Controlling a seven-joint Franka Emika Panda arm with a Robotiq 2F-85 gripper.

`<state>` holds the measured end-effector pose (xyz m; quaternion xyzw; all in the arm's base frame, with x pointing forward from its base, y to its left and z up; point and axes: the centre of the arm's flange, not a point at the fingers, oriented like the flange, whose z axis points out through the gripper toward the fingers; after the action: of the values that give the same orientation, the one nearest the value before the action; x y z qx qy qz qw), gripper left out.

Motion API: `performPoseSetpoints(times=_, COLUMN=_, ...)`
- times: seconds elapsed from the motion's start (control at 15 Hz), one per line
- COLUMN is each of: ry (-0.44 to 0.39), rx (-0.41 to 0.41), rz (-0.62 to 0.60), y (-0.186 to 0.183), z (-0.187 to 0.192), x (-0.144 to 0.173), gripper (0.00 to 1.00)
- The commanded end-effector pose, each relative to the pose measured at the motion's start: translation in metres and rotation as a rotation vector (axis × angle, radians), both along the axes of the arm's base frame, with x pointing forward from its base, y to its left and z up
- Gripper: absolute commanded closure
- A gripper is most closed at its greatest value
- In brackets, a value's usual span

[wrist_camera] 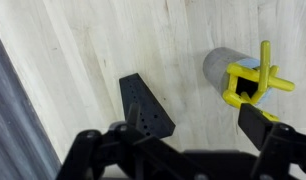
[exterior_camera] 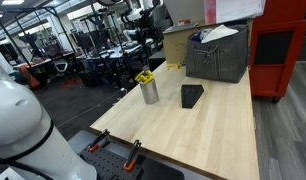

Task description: Remove the wrench from the black stand and put it in the silver holder.

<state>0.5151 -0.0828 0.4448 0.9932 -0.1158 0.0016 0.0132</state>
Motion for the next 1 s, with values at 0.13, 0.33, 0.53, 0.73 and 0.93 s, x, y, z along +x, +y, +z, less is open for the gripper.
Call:
performPoseSetpoints(times=0.13, ry=0.022, rx=0.006, rz=-0.133, y=0.009, z=0.038, x=-0.024, gripper=0.00)
performPoseSetpoints(times=0.33, ry=0.000, rx=0.007, rz=-0.156, y=0.024, z=0.059, x=-0.032, gripper=0.00)
performPoseSetpoints(times=0.53, ry=-0.044, rx=-0.010, rz=-0.174, y=0.038, z=0.079, x=-0.039, gripper=0.00)
performPoseSetpoints(times=0.73, ry=-0.086, rx=-0.023, rz=-0.179, y=0.049, z=0.096, x=-0.046, gripper=0.00)
performPoseSetpoints(times=0.93, ry=-0.130, rx=-0.040, rz=-0.149, y=0.057, z=0.108, x=-0.051, gripper=0.00)
